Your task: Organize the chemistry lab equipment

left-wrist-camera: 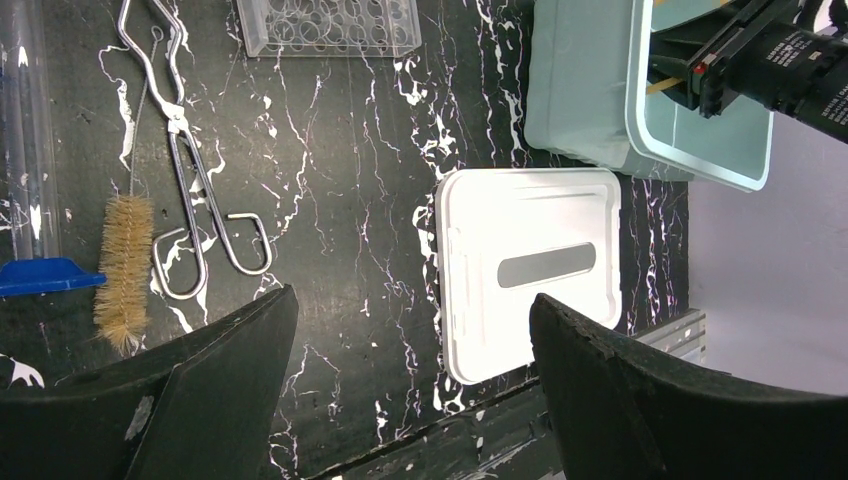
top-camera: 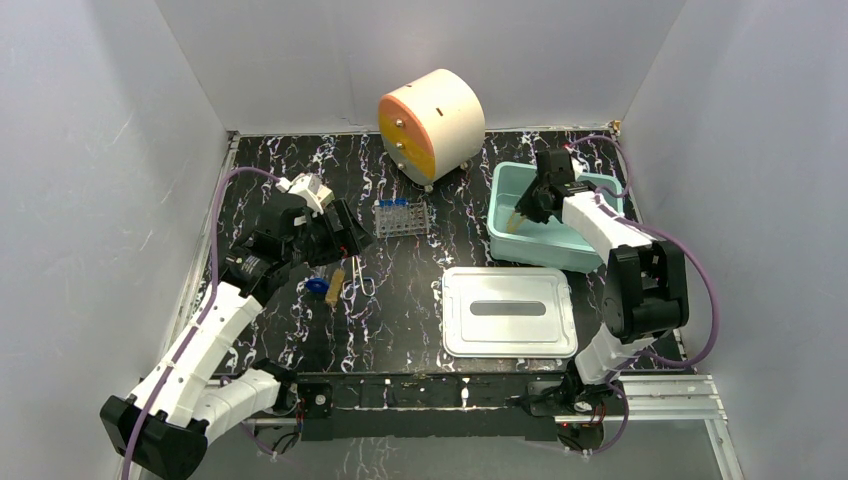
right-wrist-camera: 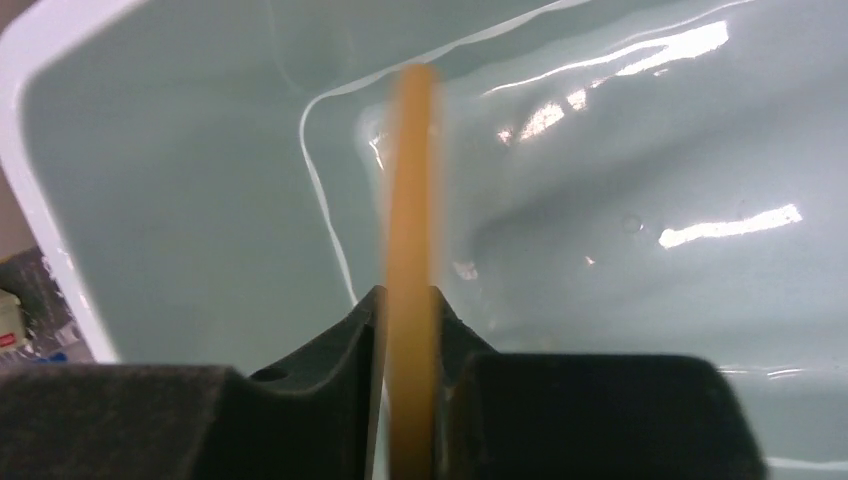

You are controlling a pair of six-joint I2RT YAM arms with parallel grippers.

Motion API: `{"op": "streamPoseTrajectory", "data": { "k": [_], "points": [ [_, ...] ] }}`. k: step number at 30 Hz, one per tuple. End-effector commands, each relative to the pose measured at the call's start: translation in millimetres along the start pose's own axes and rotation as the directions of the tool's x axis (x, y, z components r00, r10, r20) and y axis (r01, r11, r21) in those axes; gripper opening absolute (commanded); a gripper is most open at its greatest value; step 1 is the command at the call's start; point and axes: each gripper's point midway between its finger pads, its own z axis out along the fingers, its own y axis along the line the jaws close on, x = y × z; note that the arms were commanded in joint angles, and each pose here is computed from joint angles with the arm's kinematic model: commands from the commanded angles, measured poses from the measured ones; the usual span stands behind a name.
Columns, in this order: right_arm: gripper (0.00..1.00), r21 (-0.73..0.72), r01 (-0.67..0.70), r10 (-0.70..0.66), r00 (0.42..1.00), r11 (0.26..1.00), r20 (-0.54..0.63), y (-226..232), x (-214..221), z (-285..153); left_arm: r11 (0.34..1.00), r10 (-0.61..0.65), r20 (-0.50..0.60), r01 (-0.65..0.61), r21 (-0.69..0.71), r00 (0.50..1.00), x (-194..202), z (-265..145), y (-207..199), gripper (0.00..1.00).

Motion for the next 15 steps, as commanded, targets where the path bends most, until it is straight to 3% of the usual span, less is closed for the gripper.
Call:
{"op": "streamPoseTrajectory", "data": {
  "k": [1, 9, 15],
  "points": [
    [0.32, -0.044, 0.000, 0.002, 0.999, 0.999, 0.052, 13, -22, -2, 1.000, 0.007, 0.001, -0.007, 0.029, 1.000, 0, -4, -6, 0.85],
    [0.57, 0.061, 0.059, -0.068, 0.983, 0.996, 0.170, -5, -49, -33, 1.000, 0.009, -0.006, -0.009, 0.026, 1.000, 2, -4, -5, 0.85],
    [0.65, 0.166, 0.113, -0.150, 0.961, 0.980, 0.231, -23, -66, -63, 1.000, 0.009, -0.017, -0.009, 0.020, 1.000, 5, -1, -3, 0.85]
  ]
}}
